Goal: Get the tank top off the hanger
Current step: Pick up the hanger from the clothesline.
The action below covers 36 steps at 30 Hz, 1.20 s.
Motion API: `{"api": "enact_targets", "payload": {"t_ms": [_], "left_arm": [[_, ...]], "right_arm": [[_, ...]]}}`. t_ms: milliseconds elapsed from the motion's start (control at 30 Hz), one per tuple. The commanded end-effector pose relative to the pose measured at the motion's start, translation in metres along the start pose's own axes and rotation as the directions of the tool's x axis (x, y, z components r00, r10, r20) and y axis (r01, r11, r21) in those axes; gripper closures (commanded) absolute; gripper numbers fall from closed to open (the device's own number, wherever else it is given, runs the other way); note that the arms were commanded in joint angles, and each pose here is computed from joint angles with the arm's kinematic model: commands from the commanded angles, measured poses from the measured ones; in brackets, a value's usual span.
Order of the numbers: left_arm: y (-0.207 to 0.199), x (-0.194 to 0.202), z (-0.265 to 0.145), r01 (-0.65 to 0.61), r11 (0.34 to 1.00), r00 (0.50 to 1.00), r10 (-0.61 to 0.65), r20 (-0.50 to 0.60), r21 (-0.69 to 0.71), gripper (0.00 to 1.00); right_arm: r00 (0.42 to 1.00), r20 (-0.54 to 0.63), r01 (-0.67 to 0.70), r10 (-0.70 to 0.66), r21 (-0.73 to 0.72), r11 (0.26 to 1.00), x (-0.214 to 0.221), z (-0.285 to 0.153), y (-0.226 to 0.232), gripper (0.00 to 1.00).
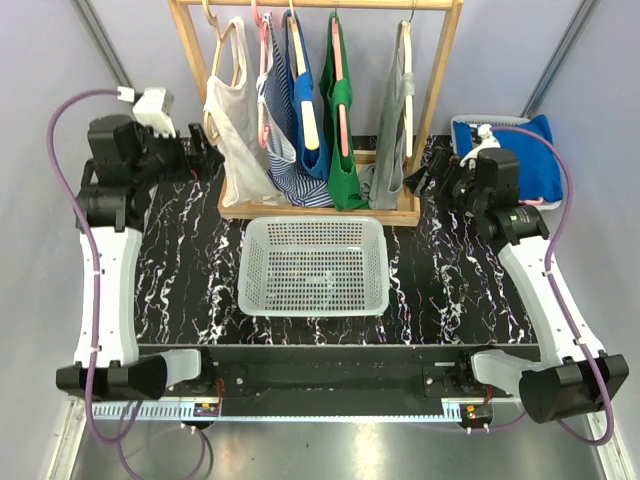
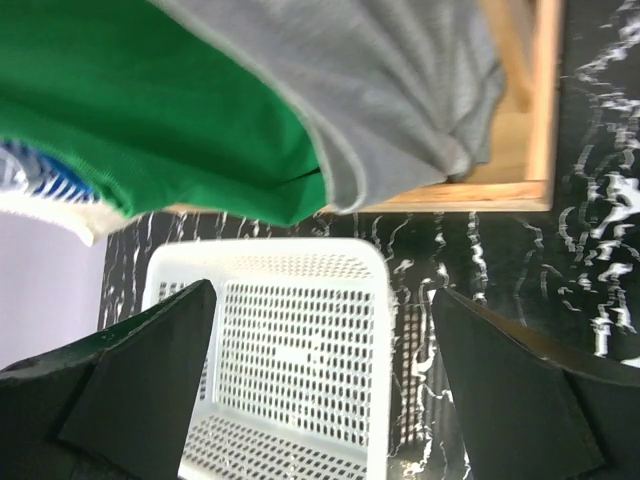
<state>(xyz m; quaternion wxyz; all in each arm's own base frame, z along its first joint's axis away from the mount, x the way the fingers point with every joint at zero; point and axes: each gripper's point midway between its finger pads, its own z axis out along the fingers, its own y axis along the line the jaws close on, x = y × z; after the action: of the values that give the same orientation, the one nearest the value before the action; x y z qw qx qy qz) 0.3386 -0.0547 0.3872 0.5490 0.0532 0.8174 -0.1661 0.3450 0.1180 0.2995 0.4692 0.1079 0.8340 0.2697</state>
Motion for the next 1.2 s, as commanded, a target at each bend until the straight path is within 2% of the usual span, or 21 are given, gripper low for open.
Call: {"api": "enact_targets", "payload": {"t_ms": [0,67,100,167,233,367,400,433,467,533,600,800,900,1167], "left_arm": [[0.001,-0.081,0.004,-0.059,0.998,0.982,0.065,0.179,-0.038,0.01],[-0.001,-0.099,0.015,-0.067,0.998,0.978,0.068,0.199,-0.011,0.01],[-0.012,-0.129,0.002,-0.100,0.995,0.957,0.094,0.276,0.006,0.01],[-0.022,-0.146,0.007,-0.133,0.989,0.946,0.106,0.306,0.068,0.01],[-0.037,-0.174,-0.006,-0.179,0.978,0.912,0.126,0.390,0.104,0.01],[-0.054,-0.198,0.001,-0.226,0.955,0.882,0.115,0.457,0.195,0.01],[-0.054,-0.205,0.001,-0.217,0.955,0.876,0.100,0.472,0.201,0.01],[-0.047,-0.204,0.020,-0.197,0.958,0.887,0.085,0.453,0.207,0.01],[-0.049,-0.216,0.015,-0.195,0.960,0.872,0.076,0.484,0.200,0.01],[-0.040,-0.216,0.039,-0.179,0.962,0.883,0.066,0.465,0.205,0.01],[-0.042,-0.222,0.045,-0.195,0.959,0.871,0.074,0.485,0.204,0.01],[-0.032,-0.209,0.088,-0.196,0.970,0.878,0.110,0.466,0.142,0.01],[-0.025,-0.214,0.094,-0.181,0.978,0.867,0.107,0.486,0.107,0.03],[-0.013,-0.206,0.112,-0.167,0.984,0.877,0.118,0.466,0.065,0.18]], "right_arm": [[0.993,0.050,0.114,-0.110,-0.085,0.990,-0.009,-0.007,0.039,0.00],[0.986,0.067,0.159,-0.156,-0.040,0.987,-0.007,-0.008,0.044,0.00],[0.981,0.066,0.184,-0.182,-0.027,0.982,-0.004,-0.008,0.044,0.00],[0.977,0.071,0.202,-0.199,-0.035,0.979,0.000,-0.010,0.048,0.00],[0.976,0.078,0.209,-0.205,-0.040,0.977,0.002,-0.010,0.049,0.00],[0.974,0.084,0.215,-0.211,-0.050,0.975,0.004,-0.015,0.052,0.00],[0.973,0.092,0.217,-0.213,-0.032,0.976,0.002,-0.015,0.049,0.00],[0.972,0.094,0.217,-0.214,-0.032,0.976,0.003,-0.016,0.049,0.01],[0.973,0.097,0.214,-0.210,-0.029,0.976,0.003,-0.017,0.048,0.04],[0.974,0.097,0.211,-0.207,-0.033,0.977,0.006,-0.020,0.048,0.14],[0.976,0.094,0.200,-0.197,-0.025,0.979,0.009,-0.020,0.045,0.17],[0.977,0.113,0.183,-0.178,-0.032,0.983,0.013,-0.029,0.042,0.21],[0.978,0.125,0.176,-0.170,-0.039,0.984,0.014,-0.032,0.042,0.21],[0.978,0.127,0.171,-0.165,-0.034,0.985,0.016,-0.033,0.039,0.23]]}}
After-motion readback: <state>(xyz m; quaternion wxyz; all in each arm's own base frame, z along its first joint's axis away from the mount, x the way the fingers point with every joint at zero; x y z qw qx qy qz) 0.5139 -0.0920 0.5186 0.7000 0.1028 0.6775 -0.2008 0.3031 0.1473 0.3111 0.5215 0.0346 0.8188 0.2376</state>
